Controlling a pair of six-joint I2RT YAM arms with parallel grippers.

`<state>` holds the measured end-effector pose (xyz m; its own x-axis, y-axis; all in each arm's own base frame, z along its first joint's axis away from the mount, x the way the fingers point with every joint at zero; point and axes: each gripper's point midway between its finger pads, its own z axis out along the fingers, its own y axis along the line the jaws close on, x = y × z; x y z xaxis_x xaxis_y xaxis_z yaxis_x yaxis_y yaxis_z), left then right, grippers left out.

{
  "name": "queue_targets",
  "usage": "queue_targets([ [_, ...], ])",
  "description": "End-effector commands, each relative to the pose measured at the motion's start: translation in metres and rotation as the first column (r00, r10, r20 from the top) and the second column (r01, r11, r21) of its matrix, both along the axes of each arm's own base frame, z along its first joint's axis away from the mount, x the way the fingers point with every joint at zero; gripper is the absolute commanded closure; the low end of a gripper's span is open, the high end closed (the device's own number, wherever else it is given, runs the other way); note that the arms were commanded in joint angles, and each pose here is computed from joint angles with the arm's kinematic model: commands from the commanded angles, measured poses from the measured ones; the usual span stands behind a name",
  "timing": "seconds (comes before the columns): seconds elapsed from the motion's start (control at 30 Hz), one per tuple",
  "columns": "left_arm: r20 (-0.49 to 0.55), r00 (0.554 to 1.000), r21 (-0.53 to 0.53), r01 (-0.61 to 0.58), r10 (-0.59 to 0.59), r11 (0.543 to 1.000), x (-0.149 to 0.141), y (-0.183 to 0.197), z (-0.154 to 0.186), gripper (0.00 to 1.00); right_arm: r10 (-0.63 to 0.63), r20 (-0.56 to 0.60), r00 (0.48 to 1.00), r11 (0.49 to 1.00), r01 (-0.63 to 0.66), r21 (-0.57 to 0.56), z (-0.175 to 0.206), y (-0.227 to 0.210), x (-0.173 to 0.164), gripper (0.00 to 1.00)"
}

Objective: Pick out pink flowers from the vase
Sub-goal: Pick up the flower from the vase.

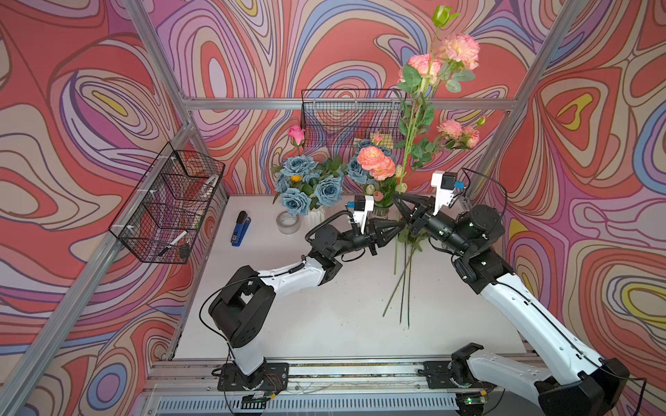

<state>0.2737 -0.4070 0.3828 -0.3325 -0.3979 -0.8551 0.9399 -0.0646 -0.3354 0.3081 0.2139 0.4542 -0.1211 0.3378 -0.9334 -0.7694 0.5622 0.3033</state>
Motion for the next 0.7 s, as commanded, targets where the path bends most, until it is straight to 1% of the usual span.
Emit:
queue_targets([
  [0.0, 0.014, 1.000, -0.039, -0.005, 0.005, 0.999, -0.004, 0.004, 0.007, 1.00, 0.038, 0.023, 0.999, 0.999, -0.038, 0.020, 0.009, 0.003, -0.010, 0.98],
  [0.03, 0.013, 1.000, -0.035, -0.003, 0.004, 0.999, -0.004, 0.003, 0.006, 1.00, 0.039, 0.024, 0.999, 0.999, -0.040, 0.019, 0.010, 0.003, -0.010, 1.00],
  [0.23, 0.007, 1.000, -0.021, 0.002, -0.002, 1.000, -0.006, 0.002, 0.000, 1.00, 0.036, 0.027, 0.999, 0.999, -0.036, 0.011, 0.012, 0.001, -0.013, 1.00],
  [0.27, 0.010, 1.000, -0.020, -0.001, 0.001, 1.000, -0.007, 0.003, 0.000, 0.89, 0.034, 0.024, 0.999, 0.999, -0.034, 0.008, 0.012, 0.001, -0.014, 1.00],
  [0.3, 0.006, 1.000, -0.019, -0.010, 0.010, 1.000, -0.006, 0.004, -0.002, 0.75, 0.026, 0.021, 0.999, 1.000, -0.026, 0.002, 0.011, 0.000, -0.012, 1.00],
  [0.33, 0.007, 1.000, -0.016, -0.014, 0.014, 1.000, -0.007, 0.005, -0.004, 0.65, 0.023, 0.019, 1.000, 1.000, -0.022, -0.002, 0.011, 0.000, -0.012, 1.00],
  [0.4, 0.011, 0.999, -0.006, -0.032, 0.032, 0.999, -0.007, 0.007, -0.009, 0.37, 0.008, 0.017, 1.000, 1.000, -0.008, -0.015, 0.009, -0.002, -0.012, 1.00],
  [0.47, 0.011, 0.999, 0.009, -0.054, 0.054, 0.999, -0.006, 0.010, -0.015, 0.16, -0.018, 0.003, 1.000, 0.999, 0.018, -0.029, 0.004, -0.005, -0.010, 1.00],
  [0.53, 0.010, 0.997, 0.034, -0.073, 0.073, 0.997, -0.007, 0.012, -0.023, 0.01, -0.040, -0.004, 0.999, 0.998, 0.040, -0.050, 0.000, -0.008, -0.011, 1.00],
  [0.67, -0.016, 0.989, 0.106, -0.147, 0.149, 0.983, -0.001, 0.019, -0.044, 0.00, -0.120, -0.029, 0.992, 0.988, 0.117, -0.097, -0.011, -0.021, -0.009, 1.00],
])
